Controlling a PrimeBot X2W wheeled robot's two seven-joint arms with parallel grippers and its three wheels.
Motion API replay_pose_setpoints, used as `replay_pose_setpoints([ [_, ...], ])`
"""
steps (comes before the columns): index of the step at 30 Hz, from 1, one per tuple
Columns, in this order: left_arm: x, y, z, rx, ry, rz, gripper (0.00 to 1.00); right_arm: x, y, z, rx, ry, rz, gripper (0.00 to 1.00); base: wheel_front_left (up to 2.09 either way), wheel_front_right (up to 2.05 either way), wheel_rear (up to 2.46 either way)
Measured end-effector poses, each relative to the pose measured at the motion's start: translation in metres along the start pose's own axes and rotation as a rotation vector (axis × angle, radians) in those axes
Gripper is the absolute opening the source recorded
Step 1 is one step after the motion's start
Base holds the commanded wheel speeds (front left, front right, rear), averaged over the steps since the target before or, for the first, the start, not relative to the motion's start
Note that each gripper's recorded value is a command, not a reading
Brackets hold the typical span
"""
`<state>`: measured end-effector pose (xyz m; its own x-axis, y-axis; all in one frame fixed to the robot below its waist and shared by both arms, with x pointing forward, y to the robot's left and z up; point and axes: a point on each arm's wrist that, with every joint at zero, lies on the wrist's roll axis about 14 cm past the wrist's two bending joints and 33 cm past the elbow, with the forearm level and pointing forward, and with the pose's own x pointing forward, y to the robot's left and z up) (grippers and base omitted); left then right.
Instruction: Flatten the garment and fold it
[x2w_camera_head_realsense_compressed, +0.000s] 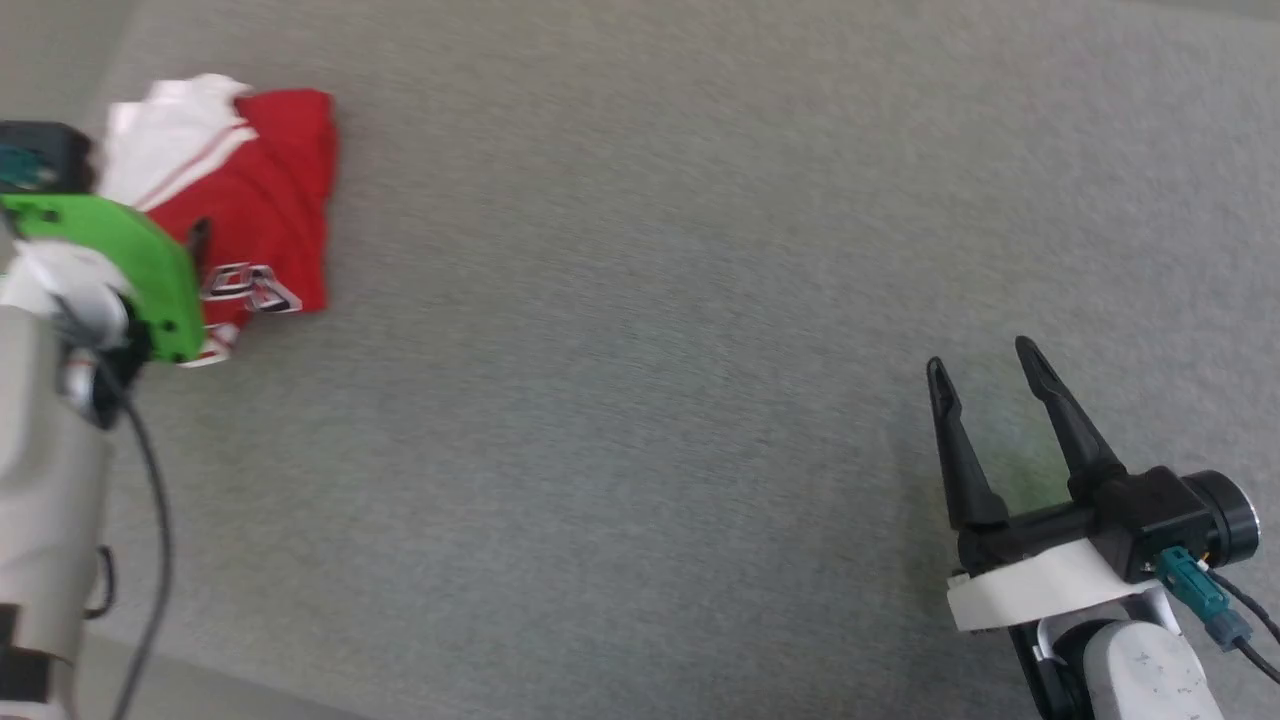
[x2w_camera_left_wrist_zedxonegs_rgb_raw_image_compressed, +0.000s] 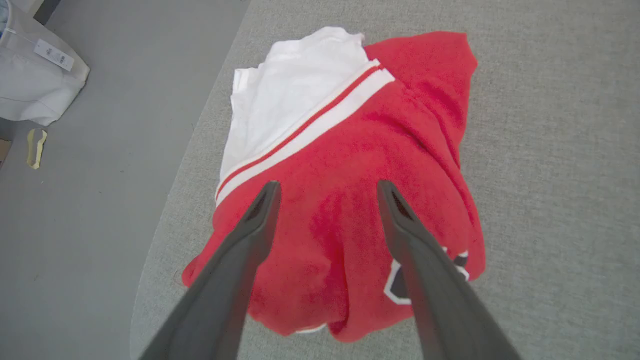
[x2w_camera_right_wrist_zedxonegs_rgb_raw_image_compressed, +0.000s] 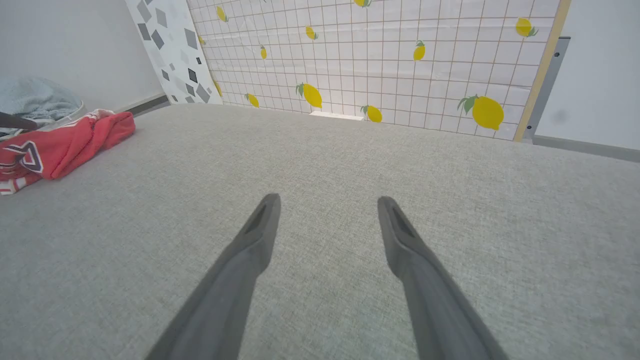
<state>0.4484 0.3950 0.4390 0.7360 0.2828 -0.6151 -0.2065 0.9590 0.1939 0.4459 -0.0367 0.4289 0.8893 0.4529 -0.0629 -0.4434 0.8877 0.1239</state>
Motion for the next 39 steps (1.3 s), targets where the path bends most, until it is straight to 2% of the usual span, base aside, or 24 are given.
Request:
replay_pose_setpoints([
  [5,0.024,-0.001,-0.043,-0.017,0.242,-0.008,1.0,-0.004,-0.02,-0.016,0.006,0.038,-0.053,1.0,0.0,0.0,0.0],
  [9,0.035,-0.005,-0.066,-0.015,0.37,-0.022,1.0,-0.01,-0.033,-0.026,0.007,0.06,-0.09,1.0,0.0,0.0,0.0],
  [10,0.036,-0.007,-0.068,-0.017,0.387,-0.029,0.35,-0.011,-0.035,-0.029,0.007,0.067,-0.097,1.0,0.0,0.0,0.0],
  [11,0.038,-0.01,-0.069,-0.03,0.398,-0.042,0.0,-0.013,-0.037,-0.031,0.007,0.076,-0.104,1.0,0.0,0.0,0.0],
  [12,0.042,-0.015,-0.064,-0.068,0.384,-0.065,0.0,-0.018,-0.043,-0.036,0.006,0.09,-0.122,1.0,0.0,0.0,0.0],
  [18,0.039,-0.006,-0.041,-0.108,0.236,-0.05,0.0,-0.022,-0.04,-0.03,-0.003,0.08,-0.119,1.0,0.0,0.0,0.0],
  [23,0.021,0.015,0.019,-0.103,-0.045,-0.009,0.0,-0.025,-0.034,-0.014,-0.018,0.047,-0.11,1.0,0.0,0.0,0.0],
  [28,-0.016,0.016,0.096,-0.011,-0.38,-0.009,0.0,-0.036,-0.03,0.002,-0.025,0.018,-0.114,1.0,0.0,0.0,0.0],
  [32,-0.054,-0.02,0.143,0.055,-0.61,-0.1,0.0,-0.047,-0.028,0.019,-0.024,-0.022,-0.127,1.0,0.0,0.0,0.0],
  [36,-0.098,-0.093,0.178,0.101,-0.786,-0.28,0.0,-0.059,-0.027,0.036,-0.031,-0.062,-0.138,1.0,0.0,0.0,0.0],
  [39,-0.127,-0.154,0.178,0.166,-0.832,-0.427,0.0,-0.067,-0.026,0.049,-0.042,-0.095,-0.147,1.0,0.0,0.0,0.0],
])
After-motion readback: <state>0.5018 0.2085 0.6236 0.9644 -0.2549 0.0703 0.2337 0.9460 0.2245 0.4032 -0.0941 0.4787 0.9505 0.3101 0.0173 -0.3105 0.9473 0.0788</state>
